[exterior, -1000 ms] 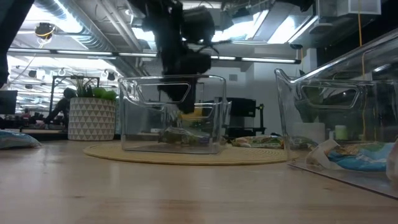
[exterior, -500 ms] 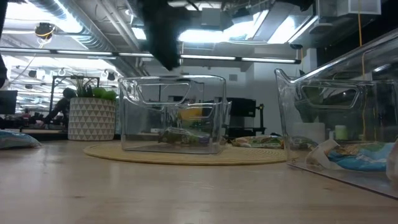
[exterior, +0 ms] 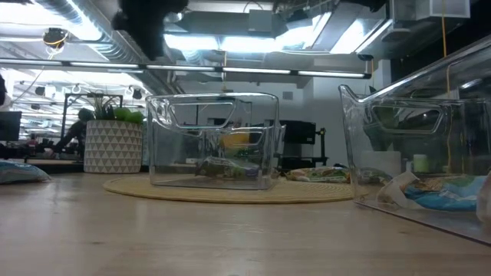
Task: Pick and place Granola Bars by type
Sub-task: Put the red granola bar pack into the bottom right transparent bin
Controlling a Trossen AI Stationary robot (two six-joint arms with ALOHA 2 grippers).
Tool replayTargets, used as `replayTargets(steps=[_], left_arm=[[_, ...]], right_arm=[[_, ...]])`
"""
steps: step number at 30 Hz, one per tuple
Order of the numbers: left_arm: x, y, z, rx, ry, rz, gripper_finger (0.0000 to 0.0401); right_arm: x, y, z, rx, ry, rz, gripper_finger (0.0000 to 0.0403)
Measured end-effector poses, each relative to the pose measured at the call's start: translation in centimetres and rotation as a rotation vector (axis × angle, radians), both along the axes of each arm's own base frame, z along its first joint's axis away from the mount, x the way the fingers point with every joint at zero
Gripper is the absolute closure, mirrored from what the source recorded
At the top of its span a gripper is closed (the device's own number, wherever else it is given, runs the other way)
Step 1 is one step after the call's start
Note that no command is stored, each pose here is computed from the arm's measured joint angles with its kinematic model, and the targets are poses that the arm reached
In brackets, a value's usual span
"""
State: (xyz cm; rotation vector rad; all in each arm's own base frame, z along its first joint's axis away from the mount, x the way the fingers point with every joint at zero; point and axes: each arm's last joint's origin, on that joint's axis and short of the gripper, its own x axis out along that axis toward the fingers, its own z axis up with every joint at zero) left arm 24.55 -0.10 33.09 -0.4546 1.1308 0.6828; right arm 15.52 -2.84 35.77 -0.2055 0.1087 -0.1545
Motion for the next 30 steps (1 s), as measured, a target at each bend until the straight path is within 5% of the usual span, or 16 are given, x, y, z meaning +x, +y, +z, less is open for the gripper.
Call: replayTargets(steps=[30], left_arm=[[-4.4,-5.7,-9.6,-0.141,0.346,0.234,0.0288]], right_arm=[[1.2,-0.1,-0.6,0.008,0.037,0.036,0.015]])
